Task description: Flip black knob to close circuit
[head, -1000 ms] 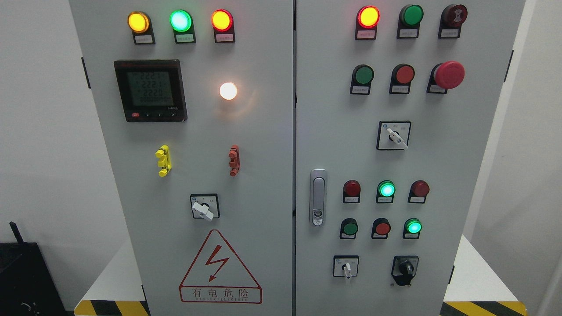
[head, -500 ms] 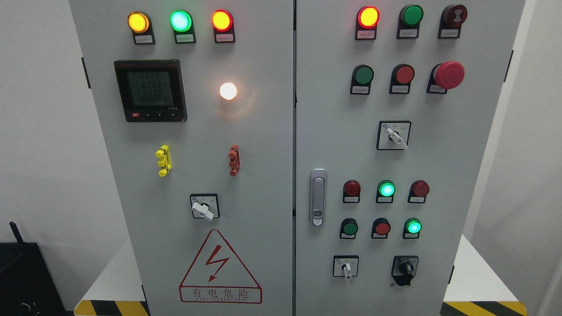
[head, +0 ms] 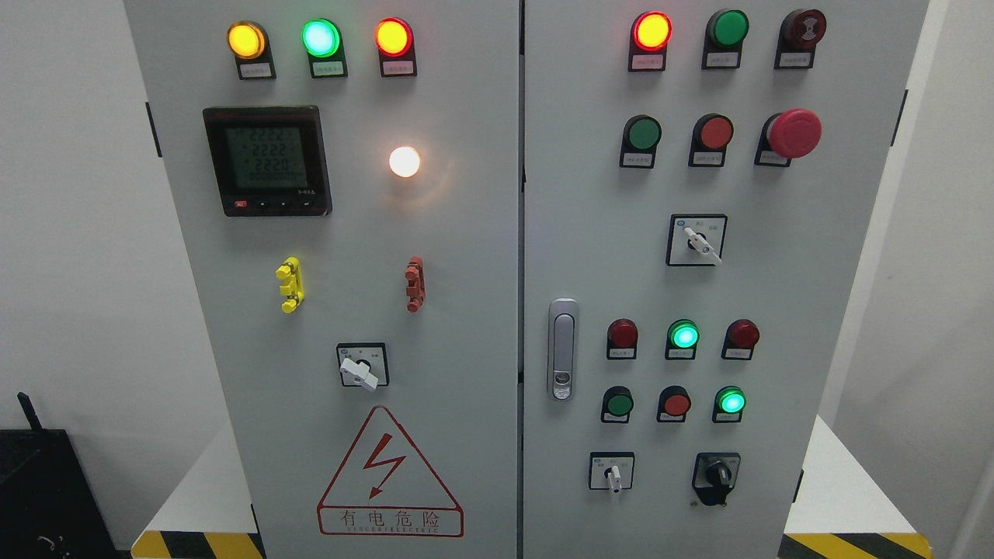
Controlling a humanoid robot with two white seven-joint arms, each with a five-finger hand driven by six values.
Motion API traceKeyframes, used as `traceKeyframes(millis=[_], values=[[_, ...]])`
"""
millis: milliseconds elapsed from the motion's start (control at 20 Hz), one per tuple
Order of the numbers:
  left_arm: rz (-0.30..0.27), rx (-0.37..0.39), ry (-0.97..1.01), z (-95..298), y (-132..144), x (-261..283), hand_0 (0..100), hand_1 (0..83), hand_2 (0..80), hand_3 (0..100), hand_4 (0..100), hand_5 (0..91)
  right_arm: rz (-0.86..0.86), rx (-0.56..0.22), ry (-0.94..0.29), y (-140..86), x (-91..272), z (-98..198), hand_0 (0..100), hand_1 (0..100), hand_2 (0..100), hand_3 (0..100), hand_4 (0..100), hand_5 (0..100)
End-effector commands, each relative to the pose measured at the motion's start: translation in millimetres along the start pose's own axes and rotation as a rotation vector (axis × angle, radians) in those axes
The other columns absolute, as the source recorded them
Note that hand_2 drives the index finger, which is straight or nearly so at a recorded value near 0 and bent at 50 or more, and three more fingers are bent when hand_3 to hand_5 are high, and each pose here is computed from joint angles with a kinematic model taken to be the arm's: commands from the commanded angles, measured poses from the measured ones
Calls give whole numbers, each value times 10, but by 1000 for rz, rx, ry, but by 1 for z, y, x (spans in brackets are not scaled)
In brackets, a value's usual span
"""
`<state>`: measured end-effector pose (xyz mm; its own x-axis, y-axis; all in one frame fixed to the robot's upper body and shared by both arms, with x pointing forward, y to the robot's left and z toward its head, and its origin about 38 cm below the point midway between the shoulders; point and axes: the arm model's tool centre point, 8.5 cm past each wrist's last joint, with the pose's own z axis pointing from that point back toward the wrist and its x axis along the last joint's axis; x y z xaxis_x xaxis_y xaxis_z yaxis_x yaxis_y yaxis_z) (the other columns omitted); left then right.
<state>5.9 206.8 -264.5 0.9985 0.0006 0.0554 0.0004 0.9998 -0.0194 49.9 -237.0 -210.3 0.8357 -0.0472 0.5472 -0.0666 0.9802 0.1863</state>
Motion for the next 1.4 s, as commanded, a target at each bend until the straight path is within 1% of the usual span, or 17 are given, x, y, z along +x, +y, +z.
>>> traceKeyframes(millis=[0,100,150,200,250,300,350,400,450,600,650,750,900,1000,1100,1250,1350], values=[[22,2,0,0,1,-10,0,0,0,49,26,0,185,153,-876,79,277,91,0,0,47,130,102,0],[22,2,0,0,1,-10,0,0,0,49,26,0,215,146,-1001,85,308,123,0,6,88,180,149,38],[22,2,0,0,1,-10,0,0,0,49,26,0,231,138,-1059,88,320,137,0,23,112,235,201,77],[22,2,0,0,1,-10,0,0,0,49,26,0,241,124,-1110,88,331,151,0,43,189,371,319,165],[22,1,0,0,0,-10,0,0,0,49,26,0,256,112,-1155,88,341,163,0,59,220,422,378,230],[22,1,0,0,0,-10,0,0,0,49,26,0,289,86,-1184,84,346,167,0,85,311,531,492,433],[22,1,0,0,0,-10,0,0,0,48,26,0,353,16,-1220,75,353,172,0,121,397,633,609,635],[22,1,0,0,0,-10,0,0,0,48,26,0,433,-69,-1245,66,358,177,0,136,432,668,631,659],[23,1,0,0,0,-10,0,0,0,49,26,0,510,-141,-1255,58,361,180,0,179,511,752,687,685],[22,2,0,0,1,-10,0,0,0,49,26,0,684,-285,-1276,42,370,190,0,285,639,863,784,803],[22,1,0,0,0,-10,0,0,0,49,26,0,739,-323,-1266,38,373,191,0,302,656,875,791,813],[22,1,0,0,0,-10,0,0,0,49,26,0,879,-409,-1251,26,384,197,0,349,755,942,827,855],[22,2,0,0,1,-10,0,0,0,49,26,0,1087,-525,-1221,20,405,203,0,335,803,971,822,849],[22,1,0,0,0,-10,0,0,0,49,26,0,1231,-677,-1096,2,415,204,0,293,824,989,823,846],[22,1,0,0,0,-10,0,0,0,49,26,0,1291,-795,-979,-5,425,202,0,240,840,999,826,849],[22,2,0,0,1,-10,0,0,0,50,26,0,1278,-788,-919,-3,437,199,0,124,862,1000,830,880],[22,2,0,0,1,-10,0,0,0,50,26,0,1320,-819,-859,-5,445,199,0,58,872,1000,833,888]])
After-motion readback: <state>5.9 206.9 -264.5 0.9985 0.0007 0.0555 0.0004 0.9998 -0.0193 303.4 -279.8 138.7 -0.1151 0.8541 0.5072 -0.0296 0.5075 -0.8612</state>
